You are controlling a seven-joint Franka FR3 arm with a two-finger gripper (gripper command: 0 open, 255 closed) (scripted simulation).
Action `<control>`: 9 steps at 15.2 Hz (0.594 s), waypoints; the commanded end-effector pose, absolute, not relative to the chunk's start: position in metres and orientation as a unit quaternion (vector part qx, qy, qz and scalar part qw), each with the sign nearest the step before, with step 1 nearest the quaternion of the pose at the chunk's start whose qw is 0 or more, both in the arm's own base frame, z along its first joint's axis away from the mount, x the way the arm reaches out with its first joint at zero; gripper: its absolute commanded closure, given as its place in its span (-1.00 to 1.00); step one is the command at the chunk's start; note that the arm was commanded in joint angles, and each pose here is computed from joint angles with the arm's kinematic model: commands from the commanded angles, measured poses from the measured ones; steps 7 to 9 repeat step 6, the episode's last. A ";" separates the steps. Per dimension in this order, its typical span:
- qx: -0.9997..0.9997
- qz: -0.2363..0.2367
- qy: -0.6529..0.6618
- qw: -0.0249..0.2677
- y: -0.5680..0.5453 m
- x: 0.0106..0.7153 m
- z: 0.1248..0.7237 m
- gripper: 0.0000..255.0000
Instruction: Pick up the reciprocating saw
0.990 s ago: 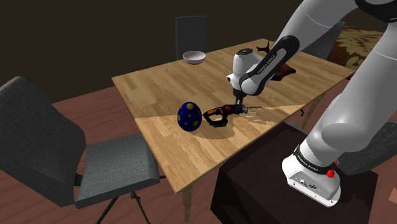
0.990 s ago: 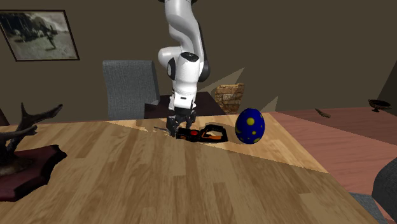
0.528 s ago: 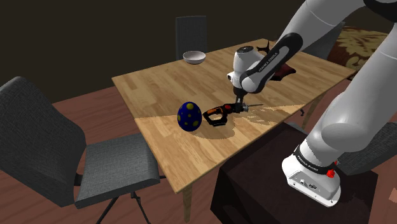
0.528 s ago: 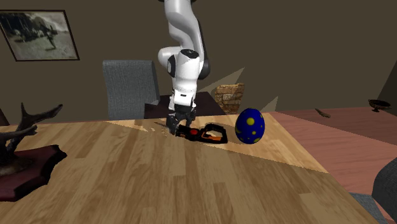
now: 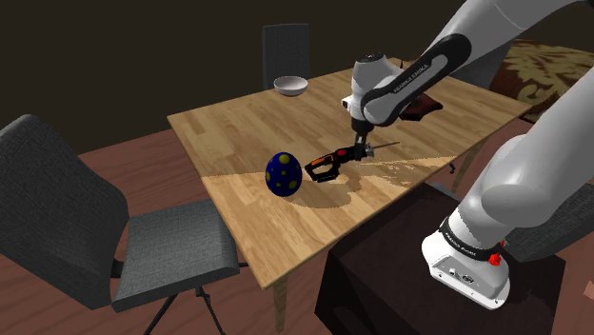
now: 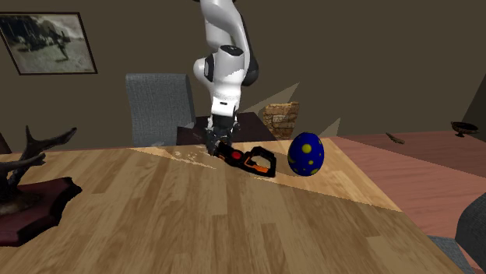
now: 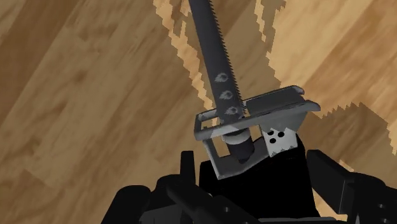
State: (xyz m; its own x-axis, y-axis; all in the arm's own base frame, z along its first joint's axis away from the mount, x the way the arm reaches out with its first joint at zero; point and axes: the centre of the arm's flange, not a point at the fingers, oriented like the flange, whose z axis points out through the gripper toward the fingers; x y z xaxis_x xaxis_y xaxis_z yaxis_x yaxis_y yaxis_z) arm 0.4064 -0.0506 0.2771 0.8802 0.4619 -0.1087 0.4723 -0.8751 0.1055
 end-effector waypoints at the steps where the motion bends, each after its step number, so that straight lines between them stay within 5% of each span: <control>1: 0.967 -0.040 0.241 0.065 -0.050 0.406 0.287 1.00; 9: 0.967 -0.040 0.241 0.065 -0.050 0.406 0.304 1.00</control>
